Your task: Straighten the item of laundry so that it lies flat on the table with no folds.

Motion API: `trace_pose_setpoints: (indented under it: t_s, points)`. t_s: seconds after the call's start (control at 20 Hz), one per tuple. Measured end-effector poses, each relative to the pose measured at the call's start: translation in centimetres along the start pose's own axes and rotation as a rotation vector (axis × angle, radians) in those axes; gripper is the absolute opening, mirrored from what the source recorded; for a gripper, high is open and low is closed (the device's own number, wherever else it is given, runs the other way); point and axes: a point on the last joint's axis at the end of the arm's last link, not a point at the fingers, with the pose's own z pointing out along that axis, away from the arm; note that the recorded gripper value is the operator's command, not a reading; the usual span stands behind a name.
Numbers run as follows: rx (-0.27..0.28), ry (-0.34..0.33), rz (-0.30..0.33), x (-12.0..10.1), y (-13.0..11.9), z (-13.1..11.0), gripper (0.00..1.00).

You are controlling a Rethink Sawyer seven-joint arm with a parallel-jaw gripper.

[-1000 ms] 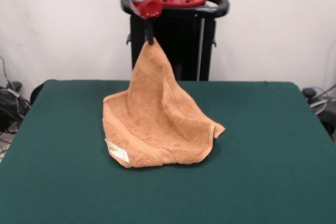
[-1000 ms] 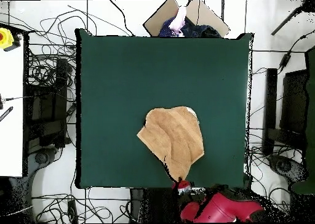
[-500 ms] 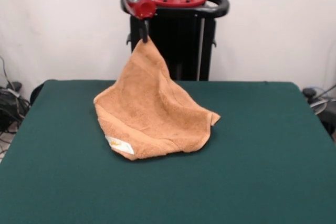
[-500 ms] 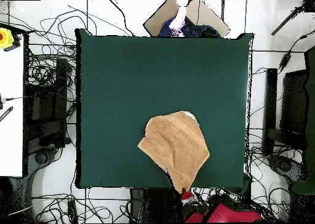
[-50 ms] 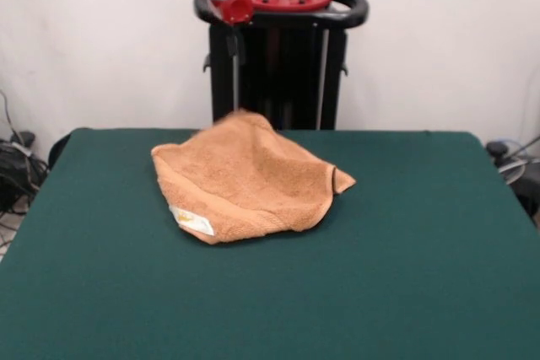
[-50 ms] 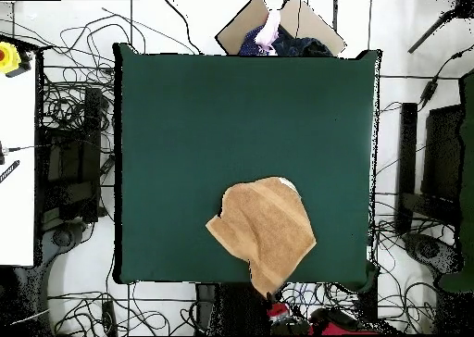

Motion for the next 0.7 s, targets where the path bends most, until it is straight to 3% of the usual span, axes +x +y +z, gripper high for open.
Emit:
trace_pose_setpoints:
  t_s: [0.5,0.6,0.7]
  points:
    - [-0.028,0.023,0.077,-0.12,0.87,-0.22,1.0]
    - [-0.03,0.022,0.105,-0.2,0.73,-0.32,1.0]
    - [-0.031,0.025,0.172,-0.17,0.17,-0.57,1.0]
